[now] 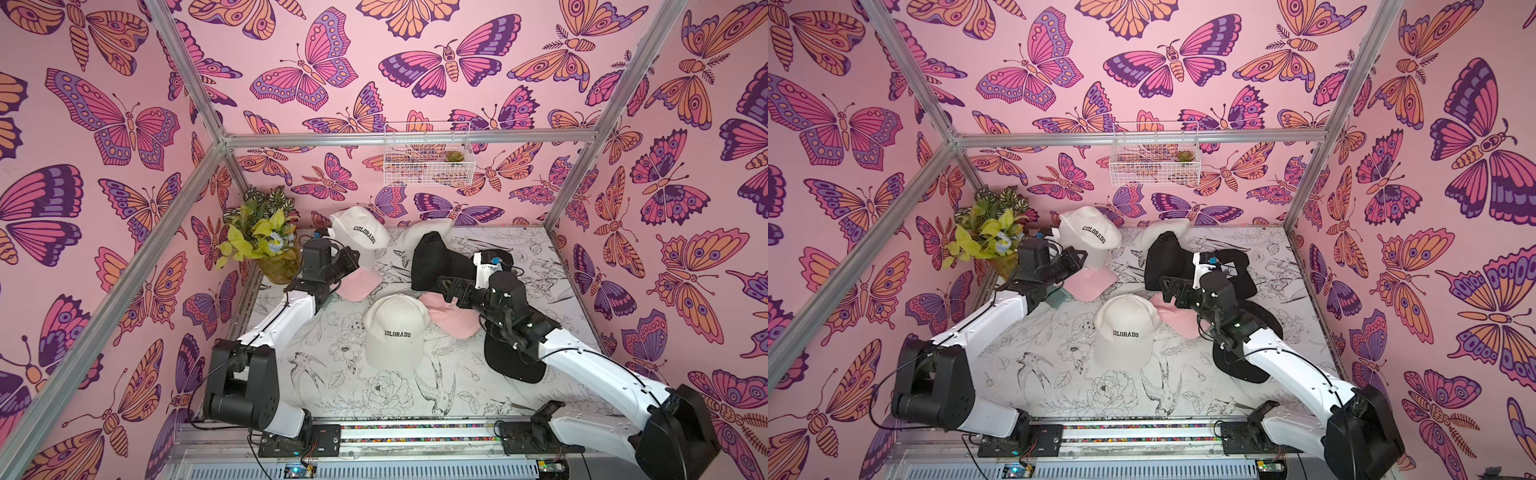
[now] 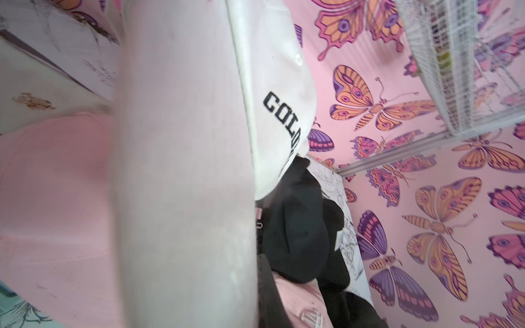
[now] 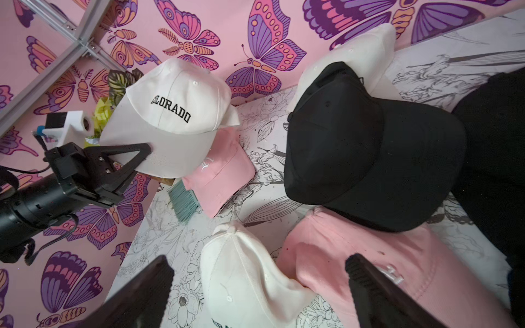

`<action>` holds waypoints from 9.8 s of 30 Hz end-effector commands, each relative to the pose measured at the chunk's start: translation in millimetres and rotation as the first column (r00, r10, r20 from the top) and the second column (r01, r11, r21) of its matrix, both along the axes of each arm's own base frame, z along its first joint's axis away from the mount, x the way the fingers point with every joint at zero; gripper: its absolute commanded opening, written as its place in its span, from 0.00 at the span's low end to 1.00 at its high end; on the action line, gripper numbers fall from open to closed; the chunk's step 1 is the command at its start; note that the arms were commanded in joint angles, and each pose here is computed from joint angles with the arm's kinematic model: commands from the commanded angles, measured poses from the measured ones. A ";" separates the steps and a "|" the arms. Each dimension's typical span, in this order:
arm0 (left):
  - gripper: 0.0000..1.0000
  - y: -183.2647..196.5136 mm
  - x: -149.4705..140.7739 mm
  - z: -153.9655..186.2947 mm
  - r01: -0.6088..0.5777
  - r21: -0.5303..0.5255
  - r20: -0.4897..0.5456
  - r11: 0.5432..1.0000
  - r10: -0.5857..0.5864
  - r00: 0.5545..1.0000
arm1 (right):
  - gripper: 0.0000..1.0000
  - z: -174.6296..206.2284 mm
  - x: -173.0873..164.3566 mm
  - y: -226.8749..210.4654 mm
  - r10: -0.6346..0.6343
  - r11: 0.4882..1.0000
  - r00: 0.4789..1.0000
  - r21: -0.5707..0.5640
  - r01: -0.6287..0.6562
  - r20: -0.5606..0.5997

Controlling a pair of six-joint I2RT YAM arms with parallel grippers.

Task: Stack the baseball caps by color
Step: Pick up the baseball cap from the center of the board, then place the baseball cap on the baseball cap.

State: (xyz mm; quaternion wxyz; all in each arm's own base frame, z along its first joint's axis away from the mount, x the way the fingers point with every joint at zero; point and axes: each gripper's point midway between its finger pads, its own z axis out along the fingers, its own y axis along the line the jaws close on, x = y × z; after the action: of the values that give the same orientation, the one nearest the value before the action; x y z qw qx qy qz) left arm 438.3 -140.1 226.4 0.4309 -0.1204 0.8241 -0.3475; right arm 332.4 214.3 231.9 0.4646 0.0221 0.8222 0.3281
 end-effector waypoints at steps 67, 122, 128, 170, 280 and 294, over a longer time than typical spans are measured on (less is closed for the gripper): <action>0.00 -109.7 -137.4 33.2 0.816 -0.308 0.126 0.489 -0.830 0.544 | 1.00 134.2 -37.8 31.9 0.540 0.686 0.800 0.415 -0.598 0.262; 0.46 -97.6 -84.6 -14.8 0.651 -0.262 -0.015 0.712 -0.678 0.735 | 0.00 104.3 -36.6 24.6 0.459 0.805 0.852 0.288 -0.519 0.254; 0.82 -59.8 -68.1 -16.4 0.473 -0.050 -0.012 0.880 -0.474 0.880 | 0.00 70.0 -37.9 22.7 0.522 0.839 0.835 0.071 -0.539 0.176; 0.78 -144.0 -257.2 29.8 0.872 0.452 0.147 0.188 -0.980 0.135 | 0.00 -2.2 -217.3 42.8 0.986 -0.128 -0.011 -0.703 -0.700 -0.169; 0.00 -99.6 -163.3 -3.2 0.753 0.372 0.136 0.543 -0.834 0.534 | 0.00 -29.4 -150.0 43.5 0.945 0.043 0.167 -0.397 -0.917 -0.283; 0.00 -62.6 -132.1 -24.2 0.555 0.266 -0.018 0.788 -0.572 0.820 | 0.00 -50.9 -100.2 60.1 0.859 0.149 0.263 -0.277 -0.949 -0.439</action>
State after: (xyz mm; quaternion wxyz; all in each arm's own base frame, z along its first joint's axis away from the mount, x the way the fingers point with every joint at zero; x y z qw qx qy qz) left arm 295.9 -213.1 219.5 0.3665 0.2722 0.8119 -0.3638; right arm 222.6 276.7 180.4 0.1024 -0.6066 0.7189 0.3236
